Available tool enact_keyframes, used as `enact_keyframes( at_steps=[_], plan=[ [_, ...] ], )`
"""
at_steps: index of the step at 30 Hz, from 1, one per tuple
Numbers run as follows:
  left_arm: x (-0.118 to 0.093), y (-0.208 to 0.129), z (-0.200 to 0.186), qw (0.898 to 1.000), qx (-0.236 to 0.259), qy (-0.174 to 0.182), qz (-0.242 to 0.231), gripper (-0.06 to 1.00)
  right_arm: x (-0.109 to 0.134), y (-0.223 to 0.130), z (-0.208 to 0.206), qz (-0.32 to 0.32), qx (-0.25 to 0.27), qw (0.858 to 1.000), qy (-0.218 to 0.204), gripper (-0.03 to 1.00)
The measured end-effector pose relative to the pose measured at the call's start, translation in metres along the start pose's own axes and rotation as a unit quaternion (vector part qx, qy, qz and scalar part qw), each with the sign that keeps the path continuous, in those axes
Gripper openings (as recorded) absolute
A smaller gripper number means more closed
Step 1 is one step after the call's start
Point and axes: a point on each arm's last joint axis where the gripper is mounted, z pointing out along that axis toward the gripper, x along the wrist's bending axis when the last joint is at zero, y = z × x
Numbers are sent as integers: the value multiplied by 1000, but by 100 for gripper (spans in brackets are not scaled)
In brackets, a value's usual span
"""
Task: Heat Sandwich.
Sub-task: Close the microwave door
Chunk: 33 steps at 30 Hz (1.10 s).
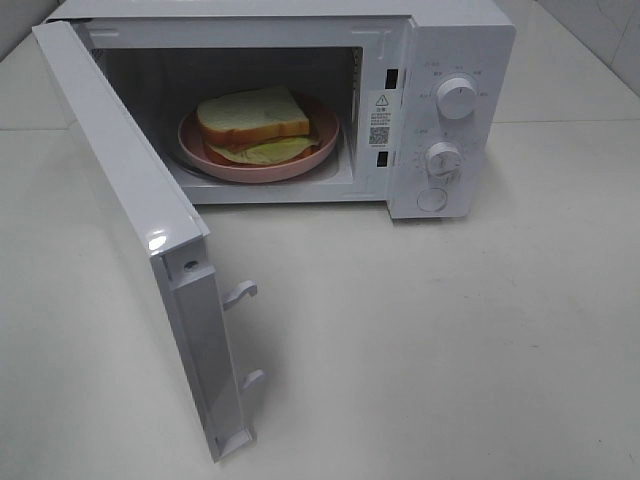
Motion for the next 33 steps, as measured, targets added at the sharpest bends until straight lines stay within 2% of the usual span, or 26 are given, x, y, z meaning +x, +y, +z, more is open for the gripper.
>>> enact_keyframes(
  at_steps=[5,8,16,21,28,33],
  plan=[
    [0,0,0,1000,0,0,0,99,-2,-18,1,23,-7,1000,-13,76],
    [0,0,0,1000,0,0,0,99,-5,-31,1,61,-15,997,-39,76],
    [0,0,0,1000,0,0,0,99,-4,-55,3,109,-34,991,-73,76],
    [0,0,0,1000,0,0,0,99,-1,-71,7,139,-65,983,-99,76],
    [0,0,0,1000,0,0,0,99,5,-85,-2,177,-155,961,-143,76],
    [0,0,0,1000,0,0,0,99,6,-86,1,186,-176,954,-154,76]
  ],
)
